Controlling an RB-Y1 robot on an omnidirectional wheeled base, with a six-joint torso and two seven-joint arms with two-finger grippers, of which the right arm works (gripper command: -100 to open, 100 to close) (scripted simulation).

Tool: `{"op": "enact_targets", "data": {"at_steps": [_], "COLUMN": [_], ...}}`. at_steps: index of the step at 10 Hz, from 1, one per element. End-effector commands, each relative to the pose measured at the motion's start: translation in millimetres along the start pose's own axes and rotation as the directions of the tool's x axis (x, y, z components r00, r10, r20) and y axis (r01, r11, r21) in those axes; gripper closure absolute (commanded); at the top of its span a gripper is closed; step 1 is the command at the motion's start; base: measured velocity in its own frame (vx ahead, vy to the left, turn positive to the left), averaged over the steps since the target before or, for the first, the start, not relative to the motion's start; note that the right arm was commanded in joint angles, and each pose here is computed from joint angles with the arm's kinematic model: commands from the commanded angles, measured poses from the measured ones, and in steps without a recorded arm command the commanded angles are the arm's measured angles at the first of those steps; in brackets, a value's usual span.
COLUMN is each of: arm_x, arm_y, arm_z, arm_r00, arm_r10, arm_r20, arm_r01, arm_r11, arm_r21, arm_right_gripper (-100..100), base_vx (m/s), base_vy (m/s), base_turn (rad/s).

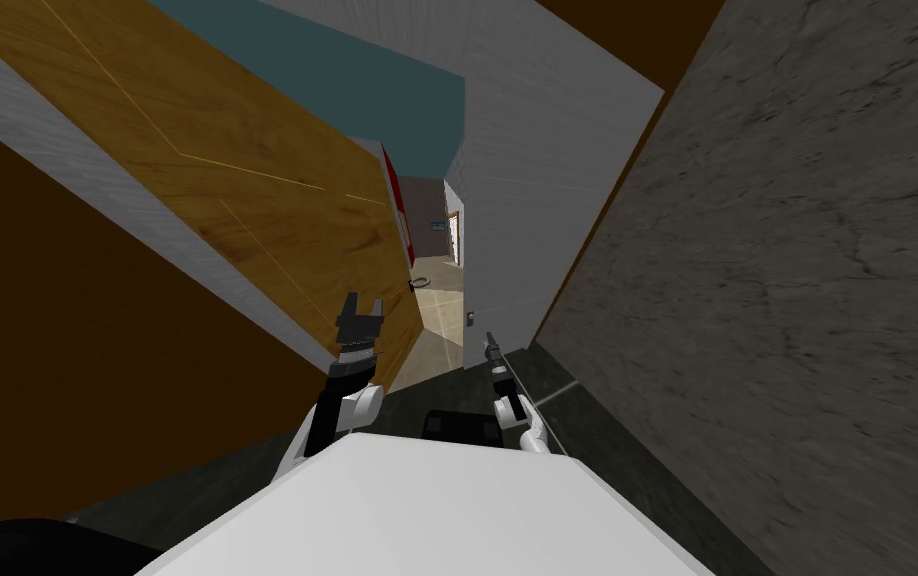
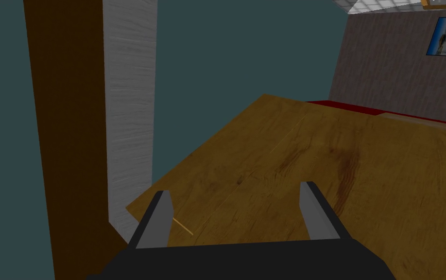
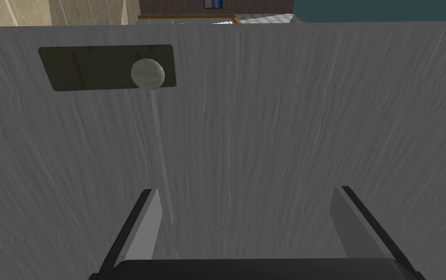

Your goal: Push the door open

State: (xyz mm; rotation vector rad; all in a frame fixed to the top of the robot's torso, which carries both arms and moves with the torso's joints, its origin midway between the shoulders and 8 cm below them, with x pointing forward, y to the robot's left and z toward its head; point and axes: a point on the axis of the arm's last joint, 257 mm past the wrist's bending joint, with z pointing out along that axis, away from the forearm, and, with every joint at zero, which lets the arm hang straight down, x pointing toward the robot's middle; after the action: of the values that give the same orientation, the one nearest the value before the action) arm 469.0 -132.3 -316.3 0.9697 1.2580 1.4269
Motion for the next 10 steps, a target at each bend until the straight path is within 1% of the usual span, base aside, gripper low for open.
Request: {"op": "enact_targets", "data": {"at_steps": [1,2,5,10], "arm_x": [4.9,4.9,15.6,32.3], "arm_y": [-10.2,-14.5,-35.8,-63.4], "arm_z": [0.1,-1.9,-6.5,-14.7], "arm_r00": [1.000,1.000,0.999,0.998], "arm_r10": [0.006,0.006,0.017,0.035], "arm_r20": [-0.011,-0.011,-0.029,-0.054], "arm_r01": [-0.005,-0.006,-0.015,-0.027], "arm_r11": [1.000,1.000,0.997,0.991], "arm_r21": [0.018,0.028,0.071,0.131], "arm_right_gripper": [-100,-100,-100,-100], "base_vx": [0.074,0.062,0.073,0.081], "base_vy": [-0.049,-0.040,-0.046,-0.047], "base_turn": [0.095,0.037,0.066,0.065]}}
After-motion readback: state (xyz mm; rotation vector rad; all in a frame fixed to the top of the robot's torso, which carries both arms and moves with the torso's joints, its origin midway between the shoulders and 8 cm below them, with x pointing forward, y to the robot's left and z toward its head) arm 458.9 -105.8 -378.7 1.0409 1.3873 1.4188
